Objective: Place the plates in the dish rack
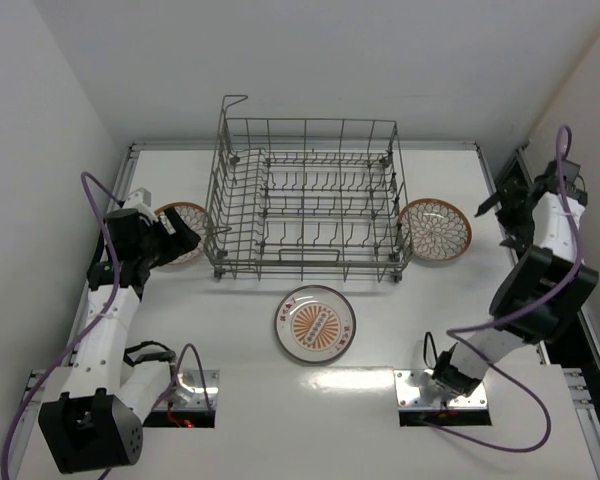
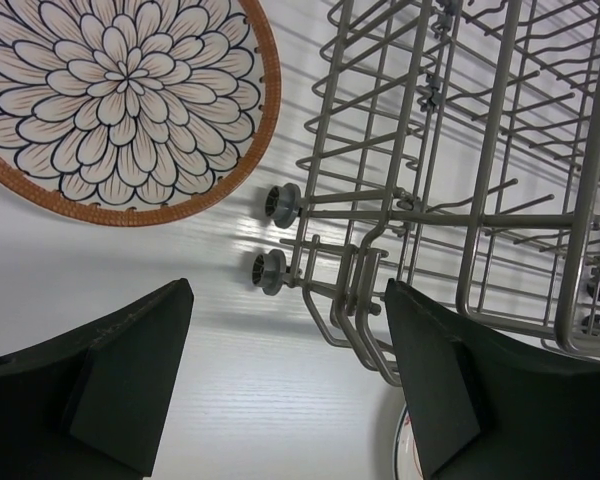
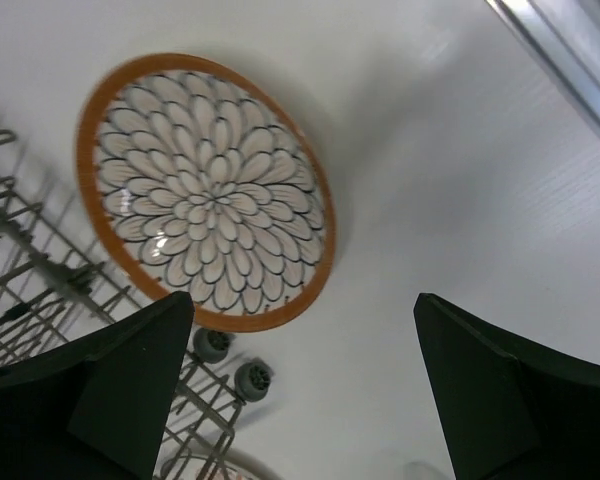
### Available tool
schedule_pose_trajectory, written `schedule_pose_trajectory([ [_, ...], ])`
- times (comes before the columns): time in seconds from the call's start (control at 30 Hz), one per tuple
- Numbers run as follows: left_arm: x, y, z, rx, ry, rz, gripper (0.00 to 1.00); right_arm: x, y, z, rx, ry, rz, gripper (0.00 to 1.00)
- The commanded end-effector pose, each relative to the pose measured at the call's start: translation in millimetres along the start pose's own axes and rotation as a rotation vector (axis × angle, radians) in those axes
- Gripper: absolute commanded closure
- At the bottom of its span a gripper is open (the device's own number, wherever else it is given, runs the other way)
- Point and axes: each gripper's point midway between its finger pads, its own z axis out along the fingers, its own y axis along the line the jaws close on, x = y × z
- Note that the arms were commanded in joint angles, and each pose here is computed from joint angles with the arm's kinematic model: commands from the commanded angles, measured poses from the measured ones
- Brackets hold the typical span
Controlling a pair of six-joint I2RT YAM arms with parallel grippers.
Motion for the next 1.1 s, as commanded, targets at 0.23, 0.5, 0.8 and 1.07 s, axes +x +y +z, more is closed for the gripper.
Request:
schedule_pose_trajectory([
  [0.23, -11, -6, -5, 0.014, -0.052, 0.019, 0.24, 34, -17, 58, -0.166, 0.22, 0.108, 0.09],
  [0.5, -11, -5, -5, 0.014, -0.052, 0.029, 0.24, 50, -42, 88, -0.125, 0.297, 0.155, 0.09],
  [0.8, -11, -5, -5, 0.014, -0.052, 0.029, 0.24, 72, -25, 118, -0.231, 0.403, 0.174, 0.26],
  [1.07, -10, -7, -5, 0.022, -0.048, 0.029, 0.24, 70, -22, 136, -0.242, 0.431, 0.187, 0.43],
])
